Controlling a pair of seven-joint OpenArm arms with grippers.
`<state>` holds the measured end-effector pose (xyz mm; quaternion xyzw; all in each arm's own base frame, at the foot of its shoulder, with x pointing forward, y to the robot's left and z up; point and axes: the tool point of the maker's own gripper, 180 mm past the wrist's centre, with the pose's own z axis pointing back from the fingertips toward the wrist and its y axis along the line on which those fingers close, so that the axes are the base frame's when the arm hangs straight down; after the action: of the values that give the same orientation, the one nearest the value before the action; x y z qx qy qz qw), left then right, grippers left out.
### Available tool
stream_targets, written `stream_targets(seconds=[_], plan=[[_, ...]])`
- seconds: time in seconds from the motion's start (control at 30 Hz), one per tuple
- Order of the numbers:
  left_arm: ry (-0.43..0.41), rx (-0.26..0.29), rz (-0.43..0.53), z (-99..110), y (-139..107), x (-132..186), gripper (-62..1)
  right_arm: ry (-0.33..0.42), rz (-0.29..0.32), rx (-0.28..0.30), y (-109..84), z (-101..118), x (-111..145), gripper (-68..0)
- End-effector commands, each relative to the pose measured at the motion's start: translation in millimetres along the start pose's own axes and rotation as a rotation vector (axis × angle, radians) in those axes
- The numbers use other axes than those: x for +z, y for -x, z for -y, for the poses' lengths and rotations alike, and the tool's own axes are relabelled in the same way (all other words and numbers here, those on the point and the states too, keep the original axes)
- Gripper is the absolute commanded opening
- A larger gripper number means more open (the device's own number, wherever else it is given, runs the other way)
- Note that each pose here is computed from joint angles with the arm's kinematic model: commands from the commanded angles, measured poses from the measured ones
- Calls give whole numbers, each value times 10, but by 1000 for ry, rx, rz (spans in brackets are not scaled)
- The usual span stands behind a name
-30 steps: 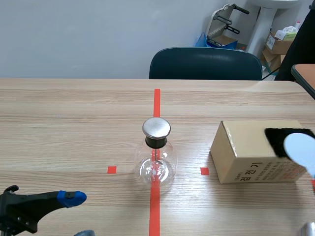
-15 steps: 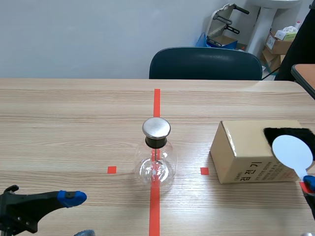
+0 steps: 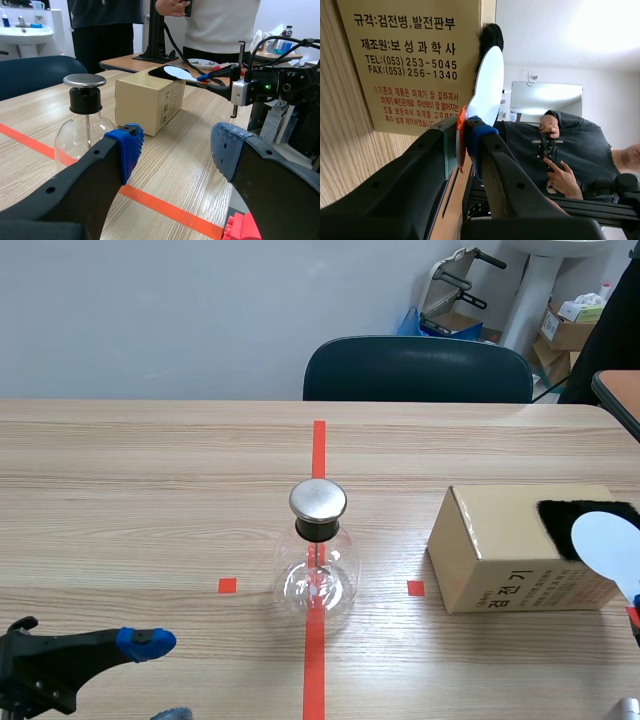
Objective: Do the electroscope experiment
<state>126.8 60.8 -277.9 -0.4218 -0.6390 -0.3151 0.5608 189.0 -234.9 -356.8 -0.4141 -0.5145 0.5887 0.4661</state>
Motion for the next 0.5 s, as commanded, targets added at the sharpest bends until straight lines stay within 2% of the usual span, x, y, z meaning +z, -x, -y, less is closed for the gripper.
stream_targets(seconds=[0.0, 0.23, 0.27, 0.33, 0.43, 0.47], plan=[[2, -4, 30, -14, -73, -22, -281, 40, -3, 54, 59, 109, 1, -658], [2, -4, 30, -15, -74, -22, -286, 40, -2, 54, 59, 110, 0, -658], [1, -5, 31, -15, -74, -23, -306, 40, -2, 54, 59, 110, 0, -658], [-3, -15, 30, -23, -73, -24, -396, 40, -2, 54, 59, 110, 0, -658], [-17, -54, 3, -63, -28, -33, -572, 40, -3, 54, 59, 110, 0, -658], [-18, -64, -12, -85, -4, -43, -593, 40, -3, 54, 60, 110, 0, -658]])
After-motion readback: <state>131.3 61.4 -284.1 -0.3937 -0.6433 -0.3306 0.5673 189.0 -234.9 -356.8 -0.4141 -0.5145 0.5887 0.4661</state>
